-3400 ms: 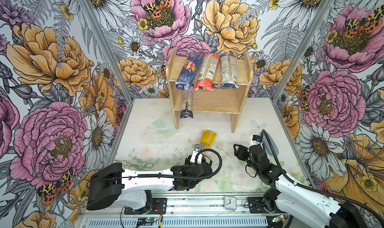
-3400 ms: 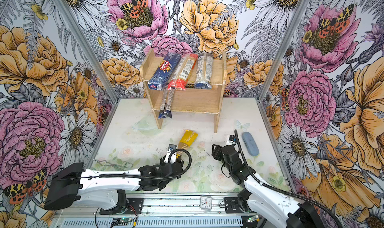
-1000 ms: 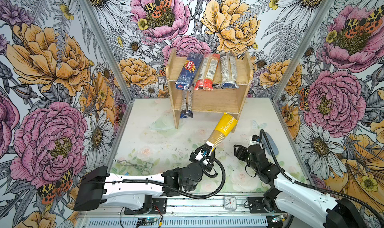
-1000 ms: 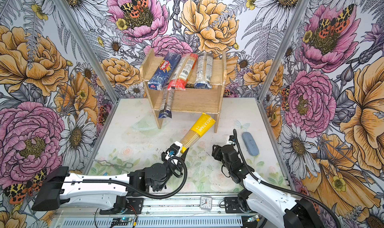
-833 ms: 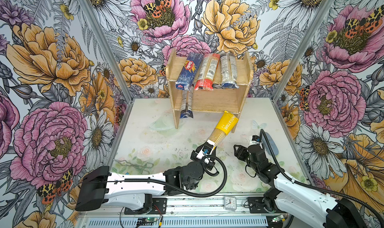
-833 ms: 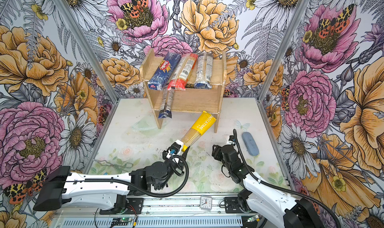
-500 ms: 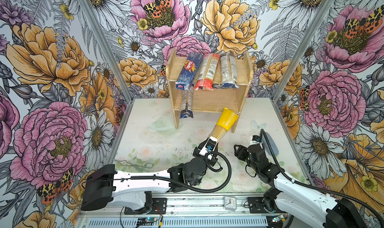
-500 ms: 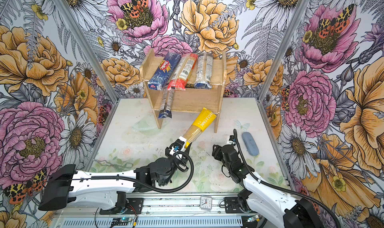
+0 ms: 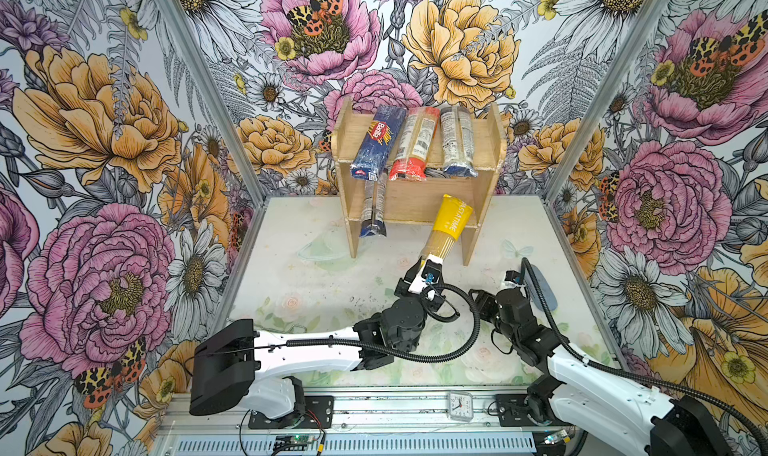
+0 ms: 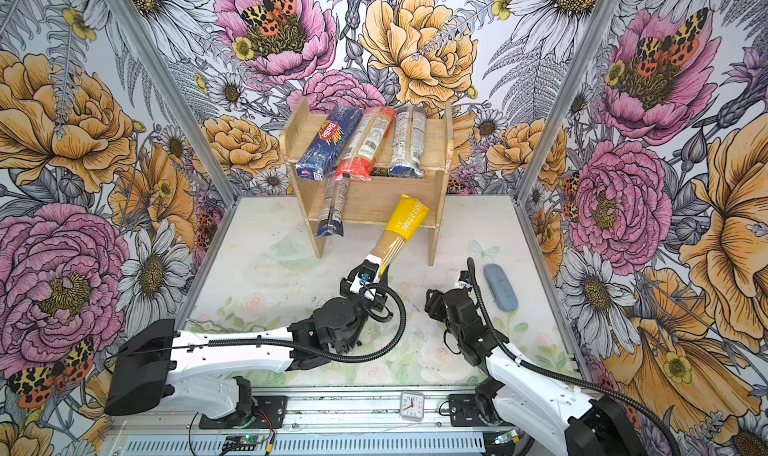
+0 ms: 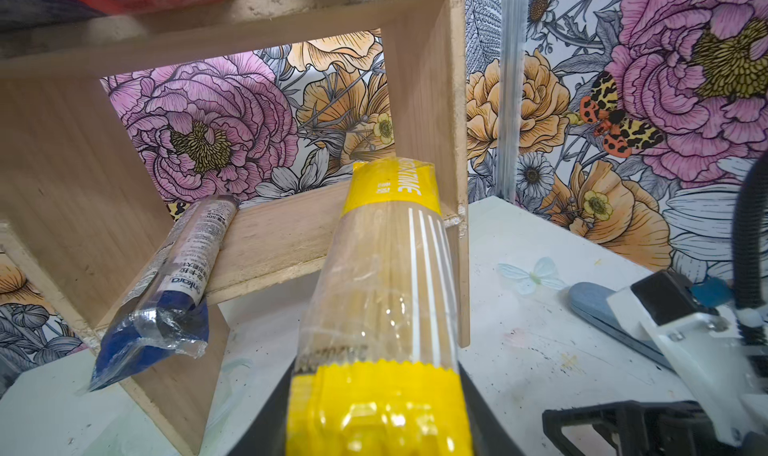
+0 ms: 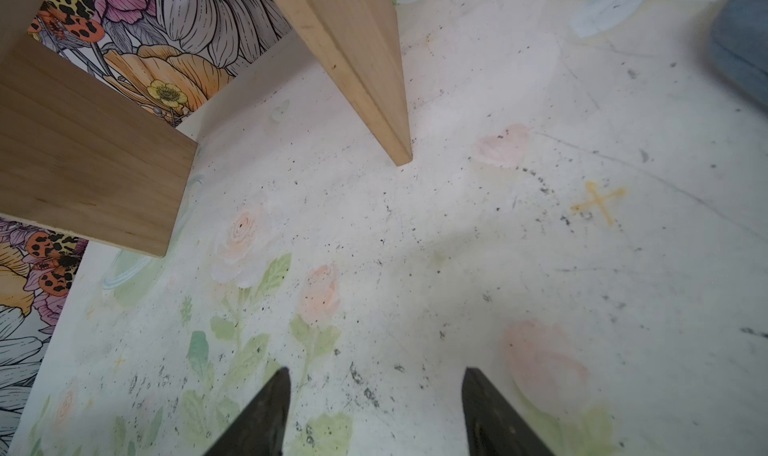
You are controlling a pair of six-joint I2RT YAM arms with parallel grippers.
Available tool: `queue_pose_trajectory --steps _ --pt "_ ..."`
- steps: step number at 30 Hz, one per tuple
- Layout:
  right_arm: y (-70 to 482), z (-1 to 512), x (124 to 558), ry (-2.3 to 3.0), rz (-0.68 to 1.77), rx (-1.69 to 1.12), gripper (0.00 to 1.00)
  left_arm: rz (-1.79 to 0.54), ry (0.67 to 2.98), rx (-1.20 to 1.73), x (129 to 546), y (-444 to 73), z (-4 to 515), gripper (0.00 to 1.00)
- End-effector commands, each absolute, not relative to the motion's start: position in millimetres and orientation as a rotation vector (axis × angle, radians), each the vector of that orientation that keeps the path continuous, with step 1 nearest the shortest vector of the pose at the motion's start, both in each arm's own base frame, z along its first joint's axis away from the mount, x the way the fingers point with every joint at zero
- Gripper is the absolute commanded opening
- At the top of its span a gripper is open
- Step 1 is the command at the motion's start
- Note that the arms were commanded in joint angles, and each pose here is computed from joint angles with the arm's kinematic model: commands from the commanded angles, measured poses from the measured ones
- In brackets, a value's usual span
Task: Place and organize the pasta boxes and bags onto the shelf
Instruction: 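Push the yellow pack's far end into the lower tier with the left gripper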
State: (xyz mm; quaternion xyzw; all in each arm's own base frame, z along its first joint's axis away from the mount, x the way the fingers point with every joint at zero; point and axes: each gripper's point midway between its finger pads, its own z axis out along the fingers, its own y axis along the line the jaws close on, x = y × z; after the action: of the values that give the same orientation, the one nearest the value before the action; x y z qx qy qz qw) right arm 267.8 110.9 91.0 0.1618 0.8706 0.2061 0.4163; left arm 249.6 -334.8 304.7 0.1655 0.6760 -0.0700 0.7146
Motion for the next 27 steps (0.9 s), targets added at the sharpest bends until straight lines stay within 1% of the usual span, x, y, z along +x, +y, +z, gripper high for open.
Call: queue_pose_trajectory --steps 1,6,15,23,27 --pt "107 88 266 2.187 0.511 0.415 0.67 -0.257 1.376 0.125 257 -319 378 0.0" --pt "107 87 266 2.189 0.509 0.416 0.67 -0.232 1.37 0.082 266 -321 382 0.0" --pt "104 83 264 2.197 0.509 0.418 0.67 -0.074 1.366 0.019 279 -329 377 0.0" --pt "102 81 262 2.197 0.516 0.421 0.67 0.057 1.337 0.035 285 -352 376 0.0" --pt "102 81 262 2.196 0.514 0.411 0.67 0.068 1.34 0.042 288 -360 374 0.0"
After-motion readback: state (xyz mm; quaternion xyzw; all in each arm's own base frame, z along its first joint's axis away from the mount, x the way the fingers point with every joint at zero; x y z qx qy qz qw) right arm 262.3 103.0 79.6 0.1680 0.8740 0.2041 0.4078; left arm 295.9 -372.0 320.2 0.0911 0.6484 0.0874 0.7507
